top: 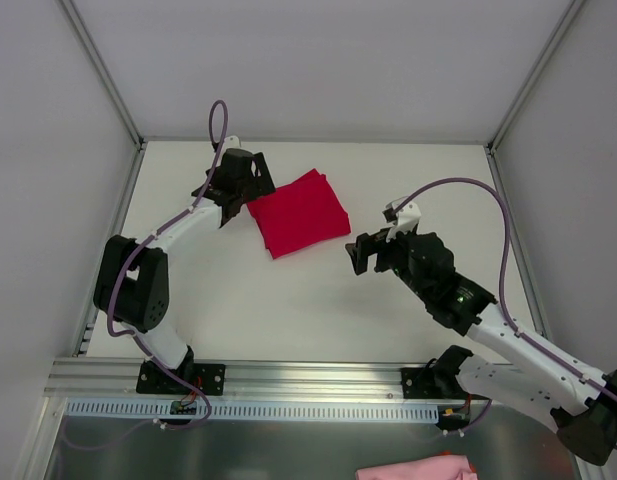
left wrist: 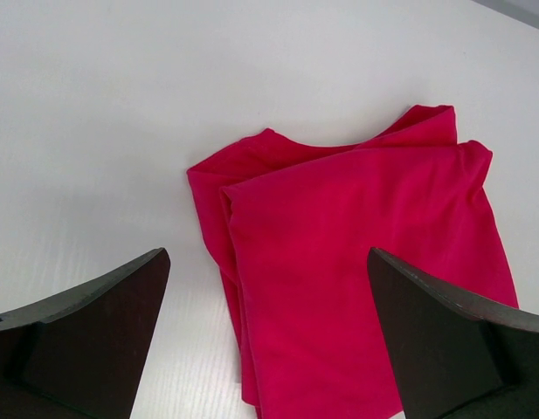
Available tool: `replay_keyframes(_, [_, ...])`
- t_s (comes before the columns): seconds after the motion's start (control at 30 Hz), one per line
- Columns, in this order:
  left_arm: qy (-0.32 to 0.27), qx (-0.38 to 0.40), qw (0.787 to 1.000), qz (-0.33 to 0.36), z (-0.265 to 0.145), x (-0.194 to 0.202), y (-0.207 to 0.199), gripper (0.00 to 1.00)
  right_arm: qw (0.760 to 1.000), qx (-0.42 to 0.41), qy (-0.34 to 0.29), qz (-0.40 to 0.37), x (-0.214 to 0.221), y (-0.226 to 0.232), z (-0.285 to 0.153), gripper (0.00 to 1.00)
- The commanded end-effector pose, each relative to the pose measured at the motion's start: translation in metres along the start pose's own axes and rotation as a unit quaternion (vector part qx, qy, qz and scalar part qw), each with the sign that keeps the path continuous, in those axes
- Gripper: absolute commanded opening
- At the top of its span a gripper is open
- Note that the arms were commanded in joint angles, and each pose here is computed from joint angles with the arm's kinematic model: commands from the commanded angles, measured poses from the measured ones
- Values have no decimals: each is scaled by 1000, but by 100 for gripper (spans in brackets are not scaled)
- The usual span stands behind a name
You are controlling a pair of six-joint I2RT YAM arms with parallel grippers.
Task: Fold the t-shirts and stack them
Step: Smooth out wrinkles on the folded tshirt
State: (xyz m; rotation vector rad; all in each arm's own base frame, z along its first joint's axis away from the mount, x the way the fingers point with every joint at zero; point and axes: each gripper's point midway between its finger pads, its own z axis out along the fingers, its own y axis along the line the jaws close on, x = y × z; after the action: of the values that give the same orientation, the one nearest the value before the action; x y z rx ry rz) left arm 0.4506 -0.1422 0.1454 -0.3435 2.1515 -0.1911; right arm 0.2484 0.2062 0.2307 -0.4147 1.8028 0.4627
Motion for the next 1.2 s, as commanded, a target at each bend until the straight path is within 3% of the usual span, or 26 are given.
replay_keyframes(0.0, [-8,13,1000,0,-6,-9,0,99,999,8,-36,13,-21,-2,-7,100])
replay_keyframes(0.5, [46,22,999,2,38,32,-7,99,999,8,-44,11,-26,-3,-11,100])
replay_keyframes(0.87, [39,35,999,-1,43,27,-14,99,999,8,-40,10,-25,-2,-9,100])
replay_keyframes(1.17, [68,47,997,-3,66,45,-23,99,999,16,-29,4,-18,-6,-10,100])
